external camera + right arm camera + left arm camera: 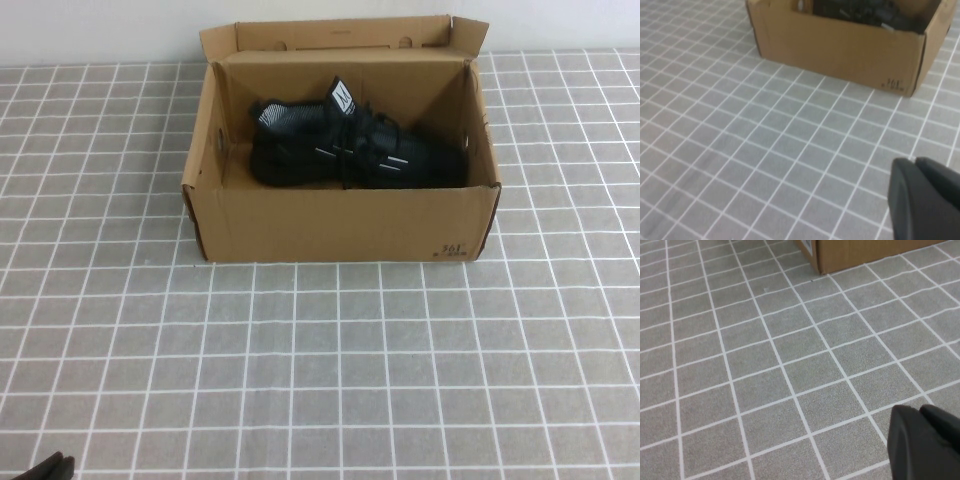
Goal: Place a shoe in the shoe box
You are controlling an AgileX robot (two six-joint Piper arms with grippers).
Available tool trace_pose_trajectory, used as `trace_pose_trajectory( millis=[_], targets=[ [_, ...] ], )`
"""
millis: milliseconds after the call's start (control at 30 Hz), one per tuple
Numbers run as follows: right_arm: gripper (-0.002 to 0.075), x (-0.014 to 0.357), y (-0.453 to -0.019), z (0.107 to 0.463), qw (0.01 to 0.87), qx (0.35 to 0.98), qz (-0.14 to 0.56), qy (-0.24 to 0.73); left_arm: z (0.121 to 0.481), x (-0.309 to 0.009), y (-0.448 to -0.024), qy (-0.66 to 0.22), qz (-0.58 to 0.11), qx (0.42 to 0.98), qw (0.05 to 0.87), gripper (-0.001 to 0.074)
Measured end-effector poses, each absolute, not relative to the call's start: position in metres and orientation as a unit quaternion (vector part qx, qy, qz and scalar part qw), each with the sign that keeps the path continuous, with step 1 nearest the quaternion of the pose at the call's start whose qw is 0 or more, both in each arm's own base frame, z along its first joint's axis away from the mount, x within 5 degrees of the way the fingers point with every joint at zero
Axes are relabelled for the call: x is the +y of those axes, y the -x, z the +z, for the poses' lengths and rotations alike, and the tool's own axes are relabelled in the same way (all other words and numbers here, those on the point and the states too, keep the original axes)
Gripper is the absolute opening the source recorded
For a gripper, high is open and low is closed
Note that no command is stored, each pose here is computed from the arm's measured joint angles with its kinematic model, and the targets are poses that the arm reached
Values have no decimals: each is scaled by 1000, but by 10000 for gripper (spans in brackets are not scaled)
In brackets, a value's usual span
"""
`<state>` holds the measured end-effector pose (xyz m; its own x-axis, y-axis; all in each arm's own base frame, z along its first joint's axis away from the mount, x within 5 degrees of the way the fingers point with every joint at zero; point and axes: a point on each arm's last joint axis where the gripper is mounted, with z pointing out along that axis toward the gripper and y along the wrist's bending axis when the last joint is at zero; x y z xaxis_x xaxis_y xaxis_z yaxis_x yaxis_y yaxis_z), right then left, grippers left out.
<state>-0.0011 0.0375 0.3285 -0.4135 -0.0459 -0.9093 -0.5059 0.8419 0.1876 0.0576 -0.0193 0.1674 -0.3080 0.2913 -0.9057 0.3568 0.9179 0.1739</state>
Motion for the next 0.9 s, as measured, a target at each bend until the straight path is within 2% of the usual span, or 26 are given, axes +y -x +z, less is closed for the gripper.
trace_pose_trajectory(
  millis=[533,667,767,900],
  targets=[
    [-16,37,2,325,501,820,216,176,167,-19,-58,-200,-30,808,553,-1],
    [-16,30,-9,327,556,800,155,166,167,-19,-58,-200,-30,808,553,-1],
    [-16,26,-26,325,628,757,116,135,167,-19,-58,-200,-30,808,553,-1],
    [-16,17,-44,295,710,697,84,56,167,-19,-58,-200,-30,808,553,-1]
  ],
)
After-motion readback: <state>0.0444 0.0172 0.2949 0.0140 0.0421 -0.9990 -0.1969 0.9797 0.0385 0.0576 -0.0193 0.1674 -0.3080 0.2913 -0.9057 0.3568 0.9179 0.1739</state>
